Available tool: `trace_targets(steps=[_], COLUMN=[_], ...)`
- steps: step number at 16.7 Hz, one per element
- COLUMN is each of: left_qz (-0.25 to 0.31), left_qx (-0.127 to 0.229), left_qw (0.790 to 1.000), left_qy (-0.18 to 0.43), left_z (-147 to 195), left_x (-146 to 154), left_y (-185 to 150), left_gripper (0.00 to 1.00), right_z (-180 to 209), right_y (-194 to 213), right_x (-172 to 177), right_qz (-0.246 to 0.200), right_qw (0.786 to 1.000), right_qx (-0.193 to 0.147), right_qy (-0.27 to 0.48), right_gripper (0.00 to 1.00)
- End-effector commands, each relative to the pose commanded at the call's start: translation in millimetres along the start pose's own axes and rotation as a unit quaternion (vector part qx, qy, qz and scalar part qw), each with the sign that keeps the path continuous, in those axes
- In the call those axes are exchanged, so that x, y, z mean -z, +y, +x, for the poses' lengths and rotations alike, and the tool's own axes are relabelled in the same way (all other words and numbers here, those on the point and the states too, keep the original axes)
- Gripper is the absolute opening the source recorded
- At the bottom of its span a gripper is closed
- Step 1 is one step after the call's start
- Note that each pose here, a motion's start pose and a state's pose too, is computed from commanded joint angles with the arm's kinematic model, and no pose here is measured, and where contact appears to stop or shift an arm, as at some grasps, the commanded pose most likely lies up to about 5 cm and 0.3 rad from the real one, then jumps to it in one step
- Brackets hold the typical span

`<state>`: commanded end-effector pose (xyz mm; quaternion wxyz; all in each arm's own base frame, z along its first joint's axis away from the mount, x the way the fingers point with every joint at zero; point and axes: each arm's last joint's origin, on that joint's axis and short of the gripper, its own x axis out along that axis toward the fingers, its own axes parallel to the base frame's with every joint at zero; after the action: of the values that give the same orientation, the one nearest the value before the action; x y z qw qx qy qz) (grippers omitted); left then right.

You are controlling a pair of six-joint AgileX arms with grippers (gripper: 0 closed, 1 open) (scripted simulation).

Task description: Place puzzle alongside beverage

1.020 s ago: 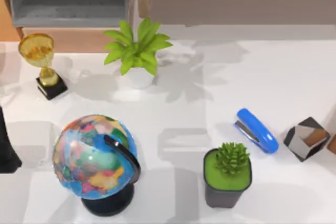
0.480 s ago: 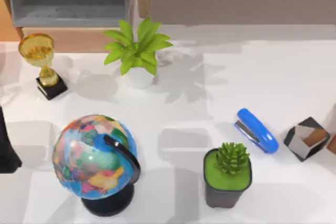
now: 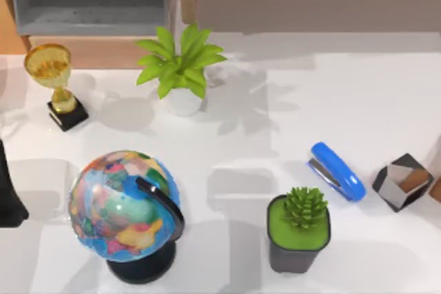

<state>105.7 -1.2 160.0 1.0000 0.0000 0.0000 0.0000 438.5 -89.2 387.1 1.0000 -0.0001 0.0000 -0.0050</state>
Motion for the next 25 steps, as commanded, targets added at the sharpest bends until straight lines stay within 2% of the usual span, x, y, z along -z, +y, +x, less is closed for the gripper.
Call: trace_targets(steps=[3, 4, 21, 25], left_qz=[0.0, 0.0, 0.0, 0.0], left_qx=[0.0, 0.0, 0.0, 0.0], left_qw=[1.0, 1.0, 1.0, 1.0], left_qy=[0.0, 0.0, 0.0, 0.0], left_z=[0, 0, 0, 0], left_x=[0, 0, 0, 0], left_y=[0, 0, 0, 0], left_gripper=[1.0, 1.0, 1.0, 1.0], right_z=[0, 0, -2, -27], right_y=[0, 0, -1, 17], right_x=[0, 0, -12, -38], right_qz=[0.0, 0.0, 0.001, 0.011], right_qw=[1.0, 1.0, 1.0, 1.0], right_qx=[0.0, 0.0, 0.001, -0.004], right_qy=[0.0, 0.0, -0.002, -0.009], right_gripper=[0.02, 0.0, 0.0, 0.0])
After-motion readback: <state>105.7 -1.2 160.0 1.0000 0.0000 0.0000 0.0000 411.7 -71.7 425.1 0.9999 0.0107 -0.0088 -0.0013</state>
